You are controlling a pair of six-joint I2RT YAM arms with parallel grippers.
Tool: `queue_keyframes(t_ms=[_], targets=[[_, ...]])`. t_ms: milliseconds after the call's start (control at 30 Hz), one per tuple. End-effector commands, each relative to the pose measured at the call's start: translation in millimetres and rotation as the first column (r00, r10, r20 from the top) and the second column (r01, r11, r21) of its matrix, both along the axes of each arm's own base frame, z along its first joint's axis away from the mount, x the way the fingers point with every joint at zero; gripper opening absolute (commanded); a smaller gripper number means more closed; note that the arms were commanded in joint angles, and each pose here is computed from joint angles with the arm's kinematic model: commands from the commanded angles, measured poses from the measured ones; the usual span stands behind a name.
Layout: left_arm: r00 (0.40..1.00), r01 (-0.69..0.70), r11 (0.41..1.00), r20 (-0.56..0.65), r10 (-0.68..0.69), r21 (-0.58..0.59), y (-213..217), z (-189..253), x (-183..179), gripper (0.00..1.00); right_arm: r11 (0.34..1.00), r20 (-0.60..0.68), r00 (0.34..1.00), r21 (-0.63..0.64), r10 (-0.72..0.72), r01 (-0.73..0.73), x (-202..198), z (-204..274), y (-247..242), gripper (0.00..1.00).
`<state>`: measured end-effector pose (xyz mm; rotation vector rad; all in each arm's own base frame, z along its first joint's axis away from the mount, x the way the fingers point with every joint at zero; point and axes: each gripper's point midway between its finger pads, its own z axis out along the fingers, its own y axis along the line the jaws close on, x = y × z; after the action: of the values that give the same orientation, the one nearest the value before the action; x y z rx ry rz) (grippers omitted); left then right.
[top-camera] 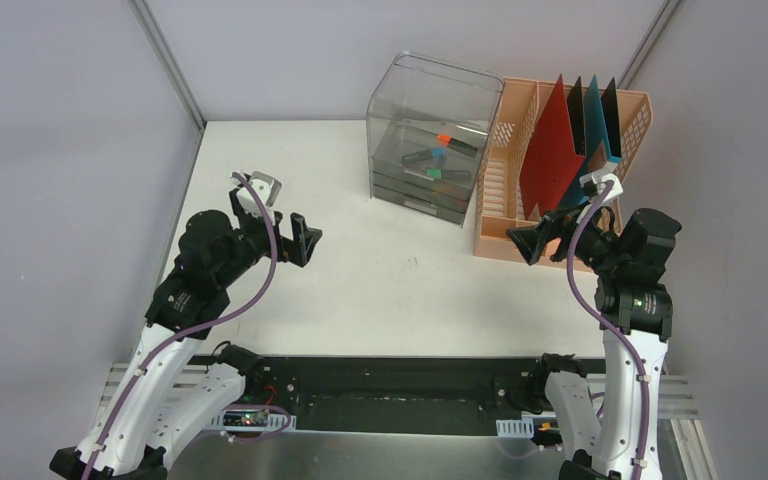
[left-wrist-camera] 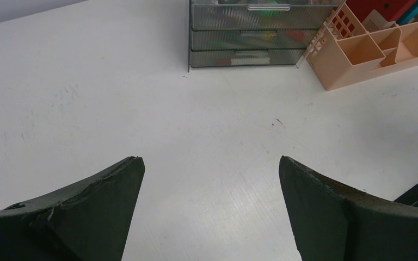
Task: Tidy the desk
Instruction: Reset both arms
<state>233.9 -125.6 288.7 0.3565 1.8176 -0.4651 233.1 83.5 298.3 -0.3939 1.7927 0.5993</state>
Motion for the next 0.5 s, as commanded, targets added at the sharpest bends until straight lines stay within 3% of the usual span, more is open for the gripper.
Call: queue_keyframes(t_ms=[0,467], targets=[[0.999,-0.021,1.000,0.031,0.021,0.008,4.6,4.1,3.6,0.99,1.000,0.067,0.998,-0.014,0.011,-0.010,-1.4,16.9,0.6,0.99],[0.999,-0.014,1.000,0.029,0.014,0.007,3.4,3.7,3.3,0.99,1.000,0.065,0.998,-0.014,0.014,-0.013,-1.3,16.4,0.9,1.00]])
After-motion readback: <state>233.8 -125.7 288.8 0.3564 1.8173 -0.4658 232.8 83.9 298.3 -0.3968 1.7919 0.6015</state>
